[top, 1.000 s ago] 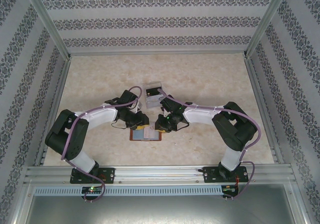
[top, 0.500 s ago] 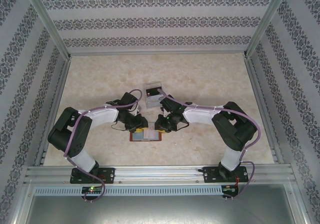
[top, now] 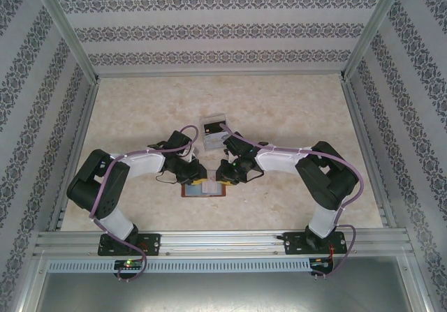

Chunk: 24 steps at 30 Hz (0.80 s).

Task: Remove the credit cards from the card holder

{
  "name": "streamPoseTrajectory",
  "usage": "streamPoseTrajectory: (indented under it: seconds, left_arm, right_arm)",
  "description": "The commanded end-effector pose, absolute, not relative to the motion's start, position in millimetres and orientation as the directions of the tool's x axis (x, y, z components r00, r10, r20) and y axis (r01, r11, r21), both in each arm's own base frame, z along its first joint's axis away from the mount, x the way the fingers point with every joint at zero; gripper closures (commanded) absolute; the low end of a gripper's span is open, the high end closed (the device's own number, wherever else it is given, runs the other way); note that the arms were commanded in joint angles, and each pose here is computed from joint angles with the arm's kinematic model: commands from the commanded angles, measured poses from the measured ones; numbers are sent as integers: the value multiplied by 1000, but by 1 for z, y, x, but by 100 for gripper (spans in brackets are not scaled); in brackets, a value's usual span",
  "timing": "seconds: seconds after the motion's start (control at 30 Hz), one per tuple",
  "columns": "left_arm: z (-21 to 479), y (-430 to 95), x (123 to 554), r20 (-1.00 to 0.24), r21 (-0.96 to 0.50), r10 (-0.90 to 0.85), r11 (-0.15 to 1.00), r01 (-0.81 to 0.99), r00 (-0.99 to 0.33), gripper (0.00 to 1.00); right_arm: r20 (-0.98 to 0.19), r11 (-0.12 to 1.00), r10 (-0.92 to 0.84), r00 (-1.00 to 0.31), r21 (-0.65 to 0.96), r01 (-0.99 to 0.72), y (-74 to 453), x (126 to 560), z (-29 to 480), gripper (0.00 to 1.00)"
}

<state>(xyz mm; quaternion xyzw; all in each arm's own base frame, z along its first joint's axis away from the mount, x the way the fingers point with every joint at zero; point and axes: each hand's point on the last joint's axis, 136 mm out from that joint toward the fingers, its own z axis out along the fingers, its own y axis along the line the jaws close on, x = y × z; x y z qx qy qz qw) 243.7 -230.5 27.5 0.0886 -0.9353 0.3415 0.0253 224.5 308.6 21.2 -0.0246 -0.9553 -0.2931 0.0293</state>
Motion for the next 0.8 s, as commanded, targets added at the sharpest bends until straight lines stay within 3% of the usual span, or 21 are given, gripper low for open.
streamPoseTrajectory:
  seconds: [0.0, 0.37, 0.77]
  left_arm:
    - [34, -227, 245, 89, -646, -150, 744, -172, -985, 83]
    - [46, -199, 238, 35, -519, -95, 849, -100, -995, 87]
    - [76, -192, 242, -53, -484, -17, 875, 11, -998, 92]
  right_arm:
    - [117, 864, 28, -993, 497, 83, 297, 214, 2, 78]
    - [114, 870, 32, -993, 485, 83, 294, 214, 0, 78]
    - [101, 862, 28, -994, 501, 75, 296, 218, 6, 78]
